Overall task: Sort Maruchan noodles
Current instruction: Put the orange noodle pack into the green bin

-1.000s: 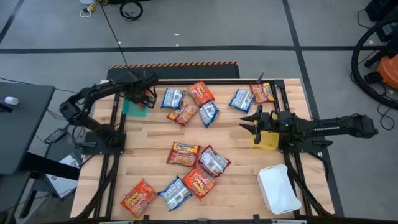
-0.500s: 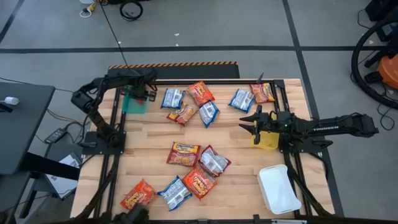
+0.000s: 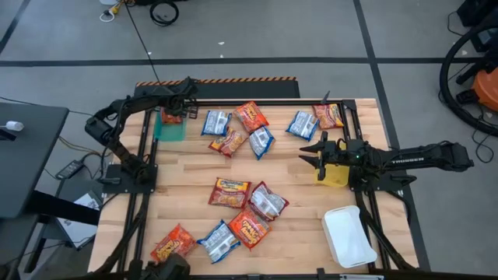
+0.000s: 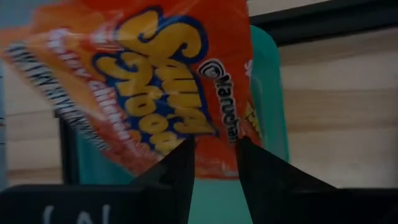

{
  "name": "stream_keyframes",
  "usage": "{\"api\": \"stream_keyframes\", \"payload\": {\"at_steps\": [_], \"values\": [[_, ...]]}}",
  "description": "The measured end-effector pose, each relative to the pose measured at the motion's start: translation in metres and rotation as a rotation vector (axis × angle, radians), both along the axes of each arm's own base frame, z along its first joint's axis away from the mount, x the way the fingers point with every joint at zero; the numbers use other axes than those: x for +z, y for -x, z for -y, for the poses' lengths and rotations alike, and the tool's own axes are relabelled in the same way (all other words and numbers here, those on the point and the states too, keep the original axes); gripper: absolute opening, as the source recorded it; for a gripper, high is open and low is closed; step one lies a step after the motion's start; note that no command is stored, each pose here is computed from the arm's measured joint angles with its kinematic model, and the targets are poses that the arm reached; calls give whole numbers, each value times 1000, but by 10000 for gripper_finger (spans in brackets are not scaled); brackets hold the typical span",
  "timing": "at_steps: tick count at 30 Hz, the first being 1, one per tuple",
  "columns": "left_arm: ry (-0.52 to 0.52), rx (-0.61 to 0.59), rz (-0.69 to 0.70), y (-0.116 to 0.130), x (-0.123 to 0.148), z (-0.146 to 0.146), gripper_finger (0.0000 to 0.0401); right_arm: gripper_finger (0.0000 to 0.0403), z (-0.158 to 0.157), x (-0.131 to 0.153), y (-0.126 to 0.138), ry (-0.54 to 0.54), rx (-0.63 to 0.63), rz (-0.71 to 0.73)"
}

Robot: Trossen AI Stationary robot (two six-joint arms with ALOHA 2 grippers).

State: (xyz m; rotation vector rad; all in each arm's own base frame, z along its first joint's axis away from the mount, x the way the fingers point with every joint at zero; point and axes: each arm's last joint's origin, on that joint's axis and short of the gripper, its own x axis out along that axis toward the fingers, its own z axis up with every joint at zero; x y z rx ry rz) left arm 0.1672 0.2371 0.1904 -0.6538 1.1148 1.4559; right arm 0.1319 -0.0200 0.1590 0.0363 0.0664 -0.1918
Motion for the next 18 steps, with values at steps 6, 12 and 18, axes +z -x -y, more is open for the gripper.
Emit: {"api": "stream_keyframes", "payload": {"at_steps": [6,12,18], "values": [[21,-142,88,-10,72,52,123,139,0,0,0,-16,-1,1],[255,-555,273,-26,106,161,123,139,-3,-1,0,-19,40,-6],[386,-889,309,-32,107,275,123,139,-14,1,-3,16,84,-44]]}}
